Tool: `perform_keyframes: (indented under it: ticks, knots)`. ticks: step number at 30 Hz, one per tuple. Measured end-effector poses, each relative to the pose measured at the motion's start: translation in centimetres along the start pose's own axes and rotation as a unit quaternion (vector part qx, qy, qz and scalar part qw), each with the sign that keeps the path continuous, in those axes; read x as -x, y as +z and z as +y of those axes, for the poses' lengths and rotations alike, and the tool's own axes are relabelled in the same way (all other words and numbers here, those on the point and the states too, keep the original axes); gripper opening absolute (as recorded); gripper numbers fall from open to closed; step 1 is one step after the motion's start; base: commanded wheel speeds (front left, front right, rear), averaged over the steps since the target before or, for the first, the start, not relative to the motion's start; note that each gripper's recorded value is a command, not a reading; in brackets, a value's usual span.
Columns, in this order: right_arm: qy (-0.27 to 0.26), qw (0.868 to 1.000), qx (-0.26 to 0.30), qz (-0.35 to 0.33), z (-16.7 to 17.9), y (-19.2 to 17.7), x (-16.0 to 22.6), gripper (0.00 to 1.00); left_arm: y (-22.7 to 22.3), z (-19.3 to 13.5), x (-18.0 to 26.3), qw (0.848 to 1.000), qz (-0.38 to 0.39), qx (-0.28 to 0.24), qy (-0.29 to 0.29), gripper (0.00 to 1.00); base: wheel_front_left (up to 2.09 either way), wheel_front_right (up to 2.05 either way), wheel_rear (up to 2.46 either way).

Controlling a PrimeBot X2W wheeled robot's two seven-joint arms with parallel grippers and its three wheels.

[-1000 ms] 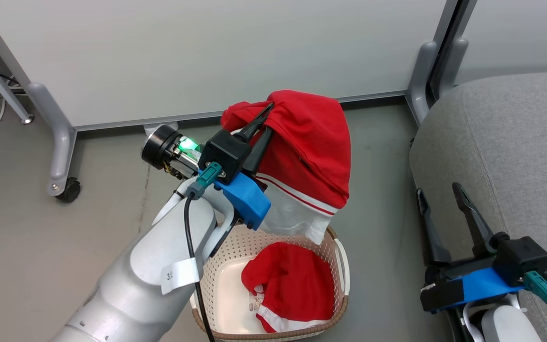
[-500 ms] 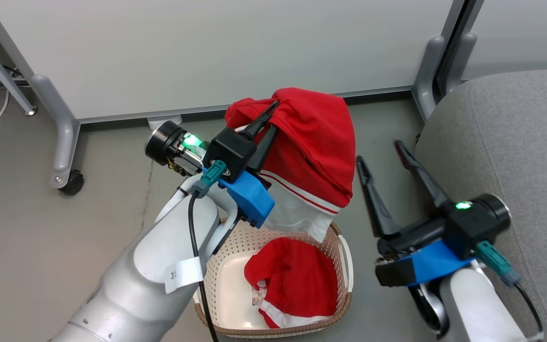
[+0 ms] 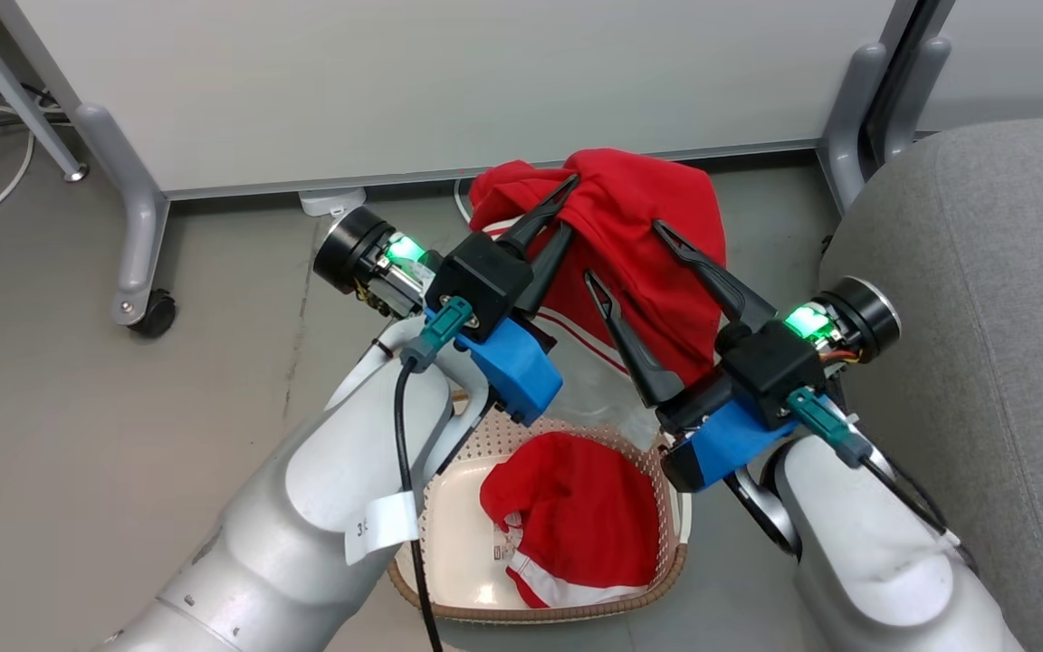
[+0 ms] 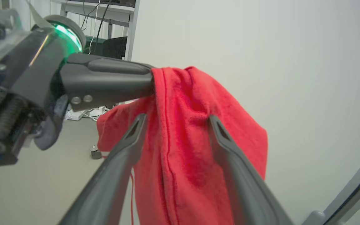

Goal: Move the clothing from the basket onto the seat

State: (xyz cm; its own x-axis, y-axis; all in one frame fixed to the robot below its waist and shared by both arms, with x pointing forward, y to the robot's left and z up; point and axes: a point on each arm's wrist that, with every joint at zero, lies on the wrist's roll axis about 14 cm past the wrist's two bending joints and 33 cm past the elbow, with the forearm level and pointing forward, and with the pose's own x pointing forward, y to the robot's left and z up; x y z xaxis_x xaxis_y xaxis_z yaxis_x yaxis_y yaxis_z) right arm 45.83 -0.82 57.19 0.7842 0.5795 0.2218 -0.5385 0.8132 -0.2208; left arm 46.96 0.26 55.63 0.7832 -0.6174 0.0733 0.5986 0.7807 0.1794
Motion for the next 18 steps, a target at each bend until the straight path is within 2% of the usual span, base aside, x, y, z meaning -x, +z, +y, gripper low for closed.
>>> perform_keyframes:
  ticks: [6,10,11,12,18]
  knots:
    - [0.022,0.998,0.049,0.041,0.0,-2.5,-0.9,1.0,0.4,-0.5,-0.3,1.0,-0.007,0.001,-0.008,0.0,0.0,0.0,0.0]
    - [0.017,0.997,0.058,0.055,-0.6,-3.3,-1.4,1.0,0.5,-0.9,-0.3,1.0,-0.011,0.007,-0.014,0.0,0.0,0.0,0.0]
    - [0.015,0.997,0.056,0.059,-0.6,-3.5,-1.5,0.43,0.5,-0.9,-0.3,1.0,-0.011,0.006,-0.014,0.0,0.0,0.0,0.0]
    - [0.013,0.996,0.052,0.064,-0.6,-3.8,-1.5,0.0,0.6,-0.9,-0.3,1.0,-0.011,0.006,-0.014,0.0,0.0,0.0,0.0]
    - [0.01,0.997,0.041,0.07,-0.6,-4.0,-1.7,0.0,0.7,-1.2,-0.3,1.0,-0.012,0.004,-0.018,0.0,0.0,0.0,0.0]
